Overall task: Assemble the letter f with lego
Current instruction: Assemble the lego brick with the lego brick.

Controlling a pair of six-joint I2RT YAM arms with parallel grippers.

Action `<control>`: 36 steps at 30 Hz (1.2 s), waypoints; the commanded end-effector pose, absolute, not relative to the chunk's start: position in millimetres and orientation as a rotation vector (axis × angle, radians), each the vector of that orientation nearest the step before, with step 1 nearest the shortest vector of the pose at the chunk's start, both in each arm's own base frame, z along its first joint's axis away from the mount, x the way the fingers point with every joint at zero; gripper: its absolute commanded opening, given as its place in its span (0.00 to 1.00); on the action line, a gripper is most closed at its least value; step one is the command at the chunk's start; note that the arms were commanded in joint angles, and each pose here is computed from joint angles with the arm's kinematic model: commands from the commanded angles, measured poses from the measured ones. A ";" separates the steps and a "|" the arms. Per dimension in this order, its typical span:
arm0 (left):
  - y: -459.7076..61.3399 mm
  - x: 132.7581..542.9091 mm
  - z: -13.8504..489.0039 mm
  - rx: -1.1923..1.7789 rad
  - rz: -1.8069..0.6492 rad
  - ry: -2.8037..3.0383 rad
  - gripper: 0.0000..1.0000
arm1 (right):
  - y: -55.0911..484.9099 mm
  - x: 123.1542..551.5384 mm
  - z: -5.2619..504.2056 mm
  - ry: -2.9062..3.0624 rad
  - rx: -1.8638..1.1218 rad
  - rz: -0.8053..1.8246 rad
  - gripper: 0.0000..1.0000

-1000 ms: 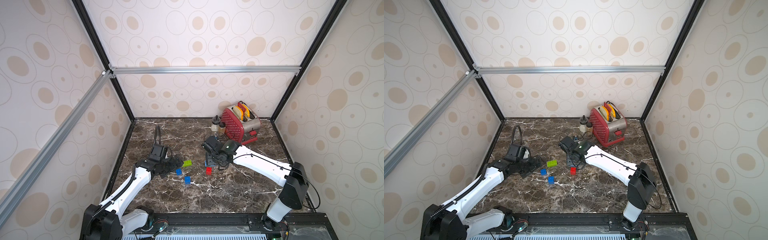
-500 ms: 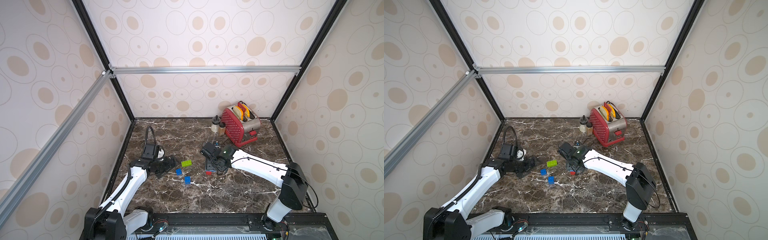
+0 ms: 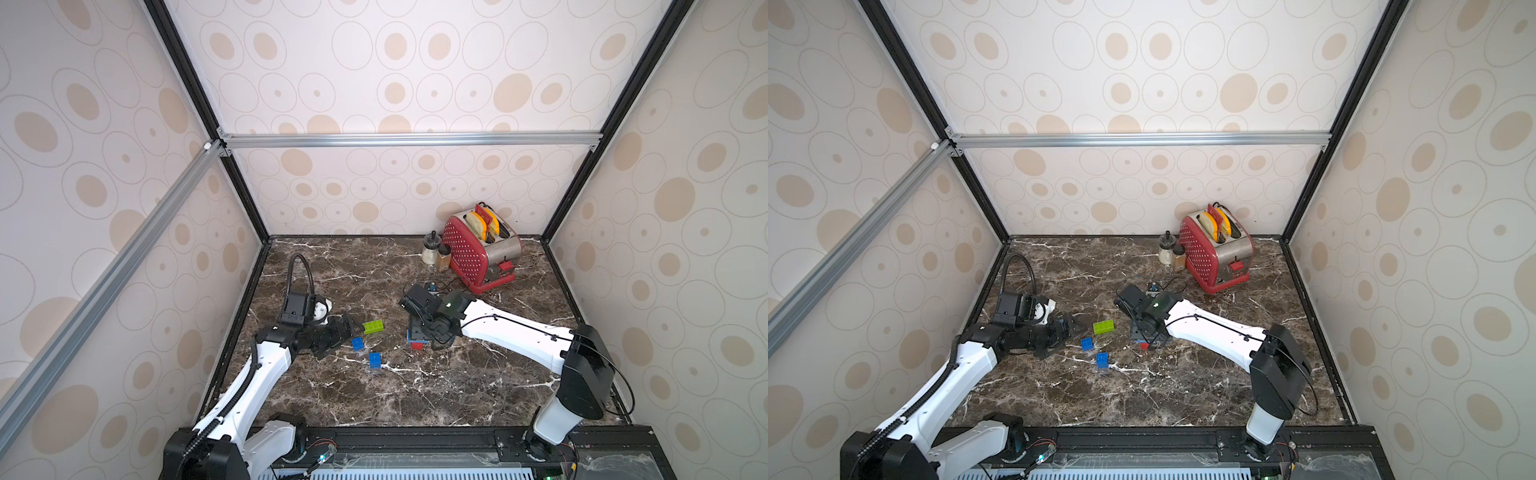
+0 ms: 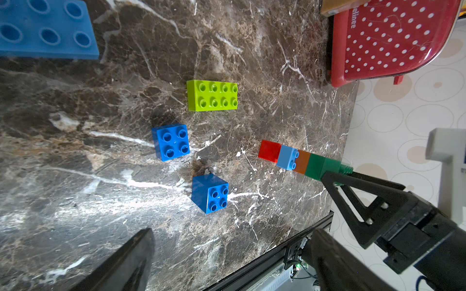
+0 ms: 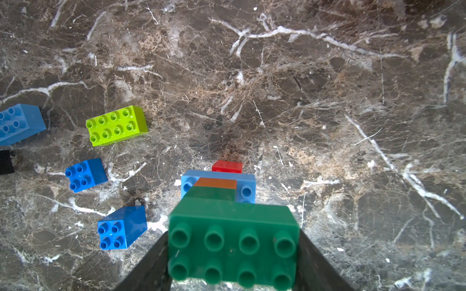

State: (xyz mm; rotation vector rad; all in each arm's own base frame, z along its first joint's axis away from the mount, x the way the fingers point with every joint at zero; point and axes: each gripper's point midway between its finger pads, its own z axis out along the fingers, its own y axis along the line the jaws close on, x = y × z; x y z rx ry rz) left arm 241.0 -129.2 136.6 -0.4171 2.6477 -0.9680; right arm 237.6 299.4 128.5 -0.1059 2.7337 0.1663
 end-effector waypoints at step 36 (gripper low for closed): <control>-117.5 244.5 133.7 -0.441 -0.935 2.633 0.98 | 282.0 229.5 83.0 2.866 -0.126 -0.017 0.62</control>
